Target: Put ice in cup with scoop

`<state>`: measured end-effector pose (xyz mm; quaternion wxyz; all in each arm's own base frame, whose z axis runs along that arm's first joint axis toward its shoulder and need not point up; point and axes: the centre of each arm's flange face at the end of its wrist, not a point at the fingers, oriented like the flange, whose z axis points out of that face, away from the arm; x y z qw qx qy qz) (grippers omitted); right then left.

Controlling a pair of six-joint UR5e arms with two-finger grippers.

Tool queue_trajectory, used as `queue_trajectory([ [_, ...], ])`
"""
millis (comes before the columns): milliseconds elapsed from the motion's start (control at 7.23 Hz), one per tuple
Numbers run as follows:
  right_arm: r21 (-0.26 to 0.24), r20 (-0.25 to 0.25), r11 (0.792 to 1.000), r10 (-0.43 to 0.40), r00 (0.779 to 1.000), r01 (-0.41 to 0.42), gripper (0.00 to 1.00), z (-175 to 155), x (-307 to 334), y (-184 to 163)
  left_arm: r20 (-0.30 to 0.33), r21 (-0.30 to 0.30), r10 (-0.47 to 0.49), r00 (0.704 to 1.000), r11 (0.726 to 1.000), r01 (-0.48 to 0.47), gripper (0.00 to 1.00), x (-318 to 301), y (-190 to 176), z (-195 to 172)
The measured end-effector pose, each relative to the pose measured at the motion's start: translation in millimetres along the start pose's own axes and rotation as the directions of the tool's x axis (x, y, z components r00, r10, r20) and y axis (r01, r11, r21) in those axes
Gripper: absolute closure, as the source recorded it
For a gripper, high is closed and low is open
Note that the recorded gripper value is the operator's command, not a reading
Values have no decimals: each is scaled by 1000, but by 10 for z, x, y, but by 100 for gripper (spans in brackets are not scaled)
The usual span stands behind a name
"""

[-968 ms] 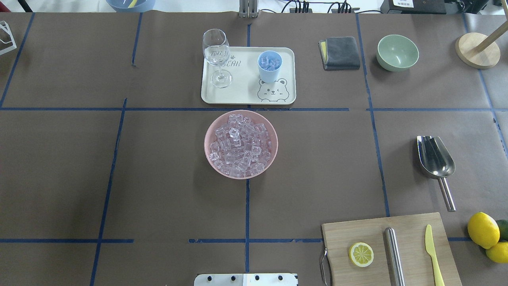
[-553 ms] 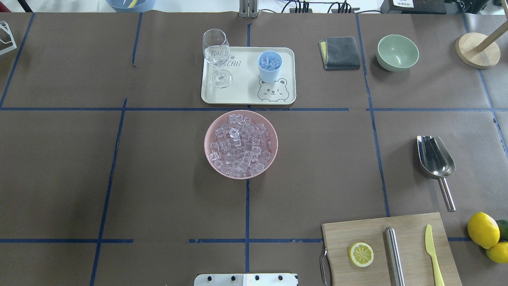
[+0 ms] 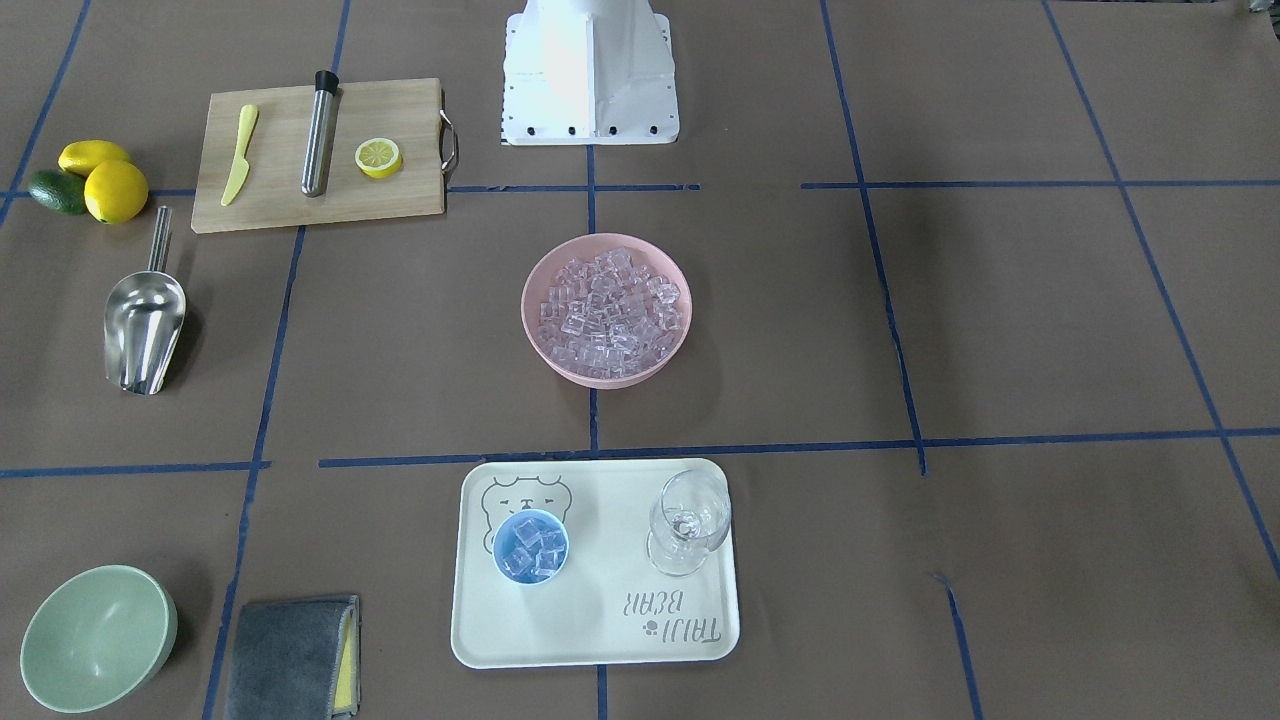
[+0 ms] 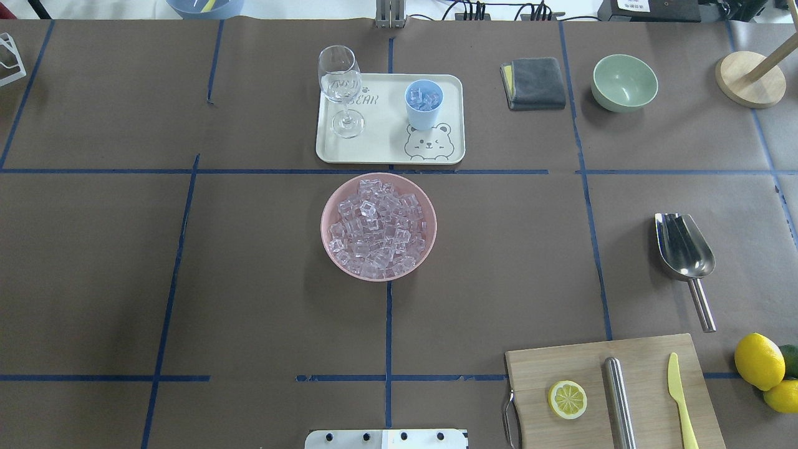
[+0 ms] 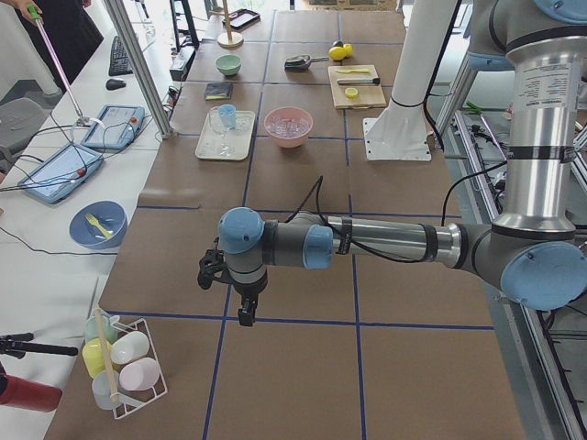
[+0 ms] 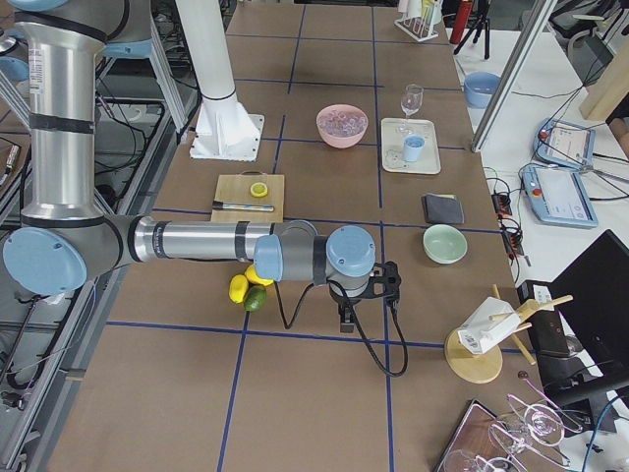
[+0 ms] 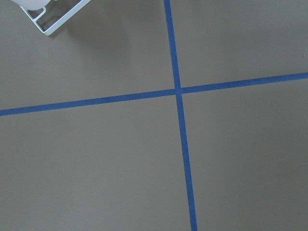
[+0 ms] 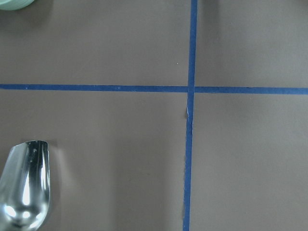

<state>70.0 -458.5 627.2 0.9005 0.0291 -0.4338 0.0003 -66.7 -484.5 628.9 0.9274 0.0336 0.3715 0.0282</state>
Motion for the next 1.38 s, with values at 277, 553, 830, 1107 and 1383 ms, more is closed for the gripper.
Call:
queue_trajectory([
  [277, 1, 0, 1000, 0, 1000, 0, 0, -6, 0, 0, 0, 1, -12, 1000, 1000, 12, 0, 0, -4, 0],
  [553, 1, 0, 1000, 1, 1000, -1, 0, -4, 6, 3, 0, 1, -13, 1000, 1000, 13, 0, 2, -5, 1],
  [830, 0, 0, 1000, 2, 1000, -2, 0, -1, 10, 8, 0, 2, -10, 1000, 1000, 10, 0, 7, -11, -3],
  [1107, 0, -1, 1000, 3, 1000, -3, 0, 2, 15, 14, 0, 3, -9, 1000, 1000, 9, 0, 8, -14, -4],
  [1383, 0, -2, 1000, 3, 1000, -3, 0, 1, 15, 13, 0, 3, -10, 1000, 1000, 10, 0, 11, -19, -7],
])
